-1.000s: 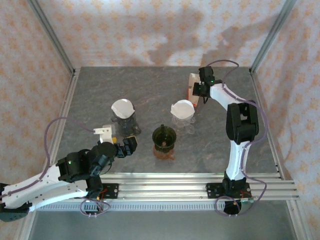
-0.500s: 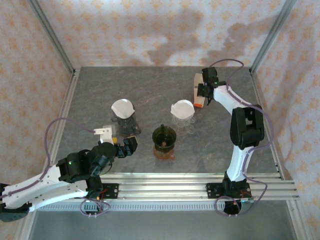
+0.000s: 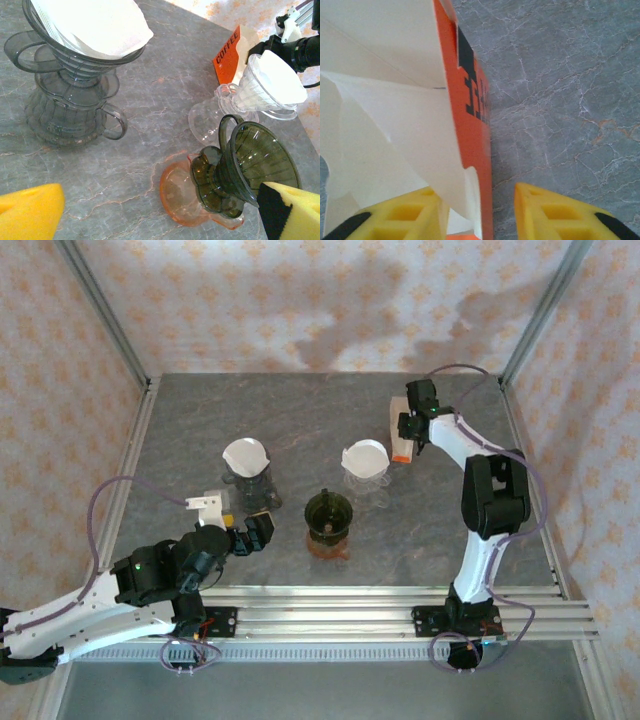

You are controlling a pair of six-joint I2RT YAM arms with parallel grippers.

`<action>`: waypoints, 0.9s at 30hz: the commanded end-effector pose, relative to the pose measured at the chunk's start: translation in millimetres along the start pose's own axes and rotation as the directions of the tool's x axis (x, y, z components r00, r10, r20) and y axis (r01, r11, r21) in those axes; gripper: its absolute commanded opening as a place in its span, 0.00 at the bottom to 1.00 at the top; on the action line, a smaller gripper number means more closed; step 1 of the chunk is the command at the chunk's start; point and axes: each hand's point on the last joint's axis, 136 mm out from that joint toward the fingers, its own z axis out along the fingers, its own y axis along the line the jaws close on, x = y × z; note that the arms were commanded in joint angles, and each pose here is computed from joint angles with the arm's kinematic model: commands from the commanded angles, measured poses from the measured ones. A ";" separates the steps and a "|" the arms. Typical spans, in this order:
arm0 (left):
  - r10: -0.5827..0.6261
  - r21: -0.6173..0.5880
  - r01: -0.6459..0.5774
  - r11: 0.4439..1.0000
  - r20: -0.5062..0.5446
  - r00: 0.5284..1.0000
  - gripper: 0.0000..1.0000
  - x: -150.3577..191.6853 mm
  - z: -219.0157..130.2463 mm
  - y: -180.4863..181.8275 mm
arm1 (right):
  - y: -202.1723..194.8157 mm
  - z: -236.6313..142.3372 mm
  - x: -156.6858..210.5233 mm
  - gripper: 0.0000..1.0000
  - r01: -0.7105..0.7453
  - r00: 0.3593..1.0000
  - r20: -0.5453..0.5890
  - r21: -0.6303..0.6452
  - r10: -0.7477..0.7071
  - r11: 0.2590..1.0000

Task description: Place the coffee filter in the dripper

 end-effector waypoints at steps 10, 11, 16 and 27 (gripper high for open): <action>0.000 -0.009 0.000 1.000 0.022 1.000 0.99 -6.8 -1.2 0.9 | 2.3 -69.0 -31.5 0.41 -0.110 0.979 0.161 -0.081 0.122 0.991; 0.000 -0.010 0.000 1.000 0.022 1.000 1.00 -6.6 -1.0 1.1 | 7.6 -71.9 -33.3 0.40 -0.101 0.980 0.162 -0.100 0.116 0.990; -0.001 -0.008 0.001 1.000 0.021 1.000 1.00 -6.1 -1.0 1.2 | 23.8 -60.5 -37.1 0.32 -0.037 0.995 0.093 -0.115 0.048 0.993; -0.001 -0.018 0.001 1.000 0.027 1.000 1.00 -6.5 -1.6 4.2 | 34.1 -38.1 -38.9 0.25 0.054 0.998 0.041 -0.087 -0.051 0.995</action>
